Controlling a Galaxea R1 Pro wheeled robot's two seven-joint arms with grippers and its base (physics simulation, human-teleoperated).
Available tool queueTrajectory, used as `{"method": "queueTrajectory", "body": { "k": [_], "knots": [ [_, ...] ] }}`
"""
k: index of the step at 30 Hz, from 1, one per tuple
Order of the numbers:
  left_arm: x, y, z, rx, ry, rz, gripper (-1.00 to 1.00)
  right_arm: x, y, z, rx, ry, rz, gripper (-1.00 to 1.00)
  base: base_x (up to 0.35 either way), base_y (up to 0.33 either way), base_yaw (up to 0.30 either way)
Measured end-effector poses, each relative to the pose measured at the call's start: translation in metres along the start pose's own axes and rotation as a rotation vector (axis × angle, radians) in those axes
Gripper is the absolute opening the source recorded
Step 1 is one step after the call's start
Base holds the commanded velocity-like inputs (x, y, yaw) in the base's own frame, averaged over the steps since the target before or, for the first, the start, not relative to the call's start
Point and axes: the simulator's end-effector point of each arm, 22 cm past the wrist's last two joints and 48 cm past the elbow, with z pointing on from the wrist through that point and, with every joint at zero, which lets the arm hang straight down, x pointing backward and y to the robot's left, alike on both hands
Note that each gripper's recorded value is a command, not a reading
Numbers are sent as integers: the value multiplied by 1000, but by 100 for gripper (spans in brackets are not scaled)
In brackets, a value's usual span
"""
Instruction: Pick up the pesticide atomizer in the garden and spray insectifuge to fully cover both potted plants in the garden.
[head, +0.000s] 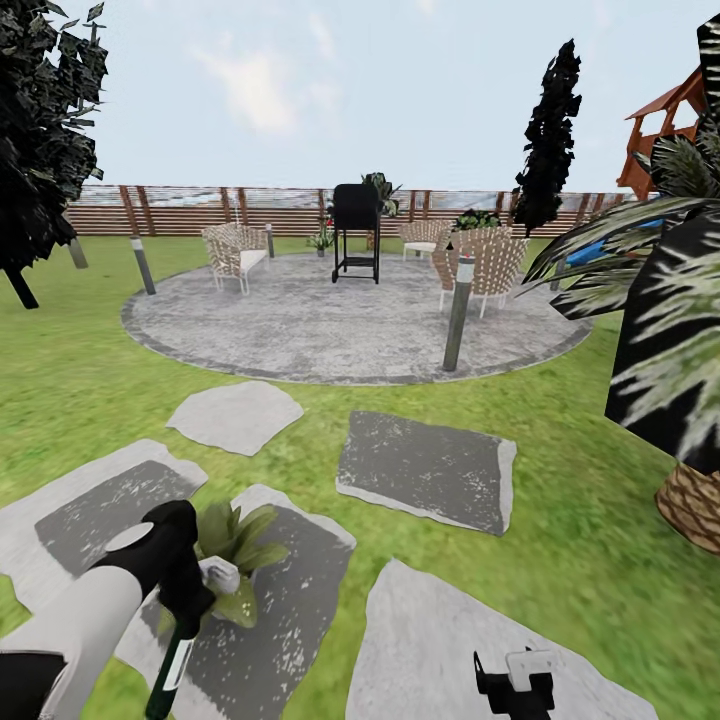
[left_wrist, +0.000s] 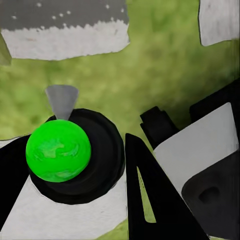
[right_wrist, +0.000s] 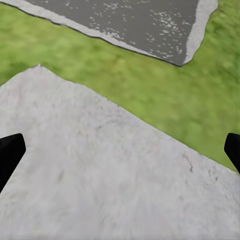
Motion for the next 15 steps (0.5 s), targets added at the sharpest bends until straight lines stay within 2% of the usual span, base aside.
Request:
{"method": "queueTrajectory", "body": {
  "k": [3, 6, 11, 15],
  "knots": [
    [-6, -11, -7, 44, -9, 6, -100, 0, 0, 0, 0, 0, 0, 100, 0, 0, 0],
    [-3, -6, -11, 48, -9, -2, -100, 0, 1, 0, -2, 0, 0, 100, 0, 0, 45],
    [6, 0, -7, 41, 5, -9, -100, 0, 4, 0, -5, 0, 2, 100, 0, 0, 239],
    [6, 0, -6, 40, 6, -8, -100, 0, 3, 0, -4, 0, 2, 100, 0, 0, 71]
  ]
}}
